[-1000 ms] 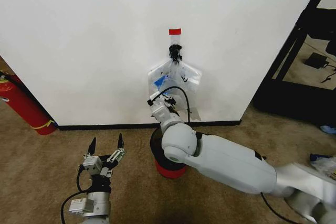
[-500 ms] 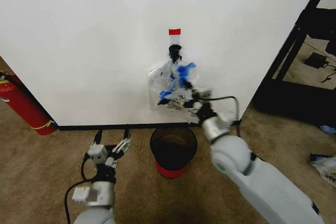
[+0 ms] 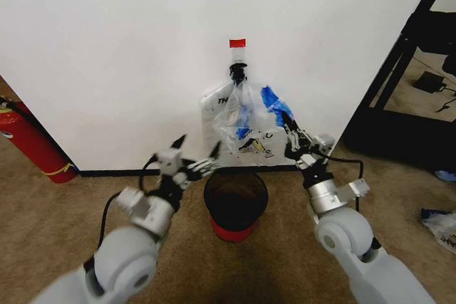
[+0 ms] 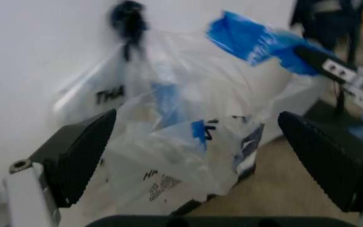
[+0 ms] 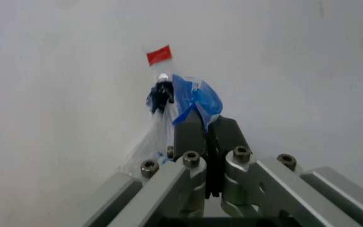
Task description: Pick up the garbage bag from the wall and place it over the trash bin.
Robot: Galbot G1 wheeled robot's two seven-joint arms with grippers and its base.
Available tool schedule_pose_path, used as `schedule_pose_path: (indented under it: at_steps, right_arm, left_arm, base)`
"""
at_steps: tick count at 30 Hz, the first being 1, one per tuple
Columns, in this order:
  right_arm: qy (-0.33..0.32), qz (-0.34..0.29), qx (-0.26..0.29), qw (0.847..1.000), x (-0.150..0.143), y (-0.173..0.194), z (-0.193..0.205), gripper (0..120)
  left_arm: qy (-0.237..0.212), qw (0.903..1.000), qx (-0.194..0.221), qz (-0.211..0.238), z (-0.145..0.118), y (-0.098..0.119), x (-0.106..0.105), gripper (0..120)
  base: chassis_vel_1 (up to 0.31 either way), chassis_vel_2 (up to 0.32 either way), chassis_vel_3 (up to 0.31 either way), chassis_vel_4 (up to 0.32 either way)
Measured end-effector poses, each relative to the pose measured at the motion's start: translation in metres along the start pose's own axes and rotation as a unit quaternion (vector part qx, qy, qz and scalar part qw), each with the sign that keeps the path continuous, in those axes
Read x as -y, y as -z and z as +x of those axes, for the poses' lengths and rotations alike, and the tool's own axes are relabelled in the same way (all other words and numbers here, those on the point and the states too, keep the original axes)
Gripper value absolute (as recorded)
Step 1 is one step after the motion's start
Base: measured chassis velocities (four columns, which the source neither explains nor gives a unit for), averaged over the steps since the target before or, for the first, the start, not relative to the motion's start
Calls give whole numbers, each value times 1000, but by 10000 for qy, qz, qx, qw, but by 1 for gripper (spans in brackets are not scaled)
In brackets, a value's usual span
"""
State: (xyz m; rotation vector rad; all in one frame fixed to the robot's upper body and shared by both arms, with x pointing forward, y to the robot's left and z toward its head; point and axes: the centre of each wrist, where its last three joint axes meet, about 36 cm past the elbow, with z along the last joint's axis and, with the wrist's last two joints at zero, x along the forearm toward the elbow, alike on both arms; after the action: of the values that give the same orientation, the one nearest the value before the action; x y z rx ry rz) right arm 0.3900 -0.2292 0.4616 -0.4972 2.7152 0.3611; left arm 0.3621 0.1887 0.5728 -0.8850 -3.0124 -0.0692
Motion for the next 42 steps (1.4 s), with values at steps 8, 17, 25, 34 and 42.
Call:
schedule_pose_path:
  at_steps: [8,17,25,34,42]
  right_arm:
    - [214,-42,50,9998,-11,5,-7,0]
    - [377,74,127,9992,-19,29,4,0]
    - [359,164,188,9990,-16,45,12,0]
    - [336,347,196,9986,-7,49,10,0]
    - [284,343,203,9988,-7,51,11,0]
  left_arm:
    - [-260,9926,-683,-969,-32,60,-16,100]
    - [-595,9719,-1316,-1859,-109,97,0,100]
    - [-627,9512,-1903,-2348,-130,86,0,98]
    - [-845,9408,-2137,-2494,-126,78,7,86]
    - [-880,9349,-2249,-2602,-136,65,16,58]
  base:
    - [0,0,0,0]
    - [0,0,0,0]
    - [0,0,0,0]
    - [0,0,0,0]
    - [0,0,0,0]
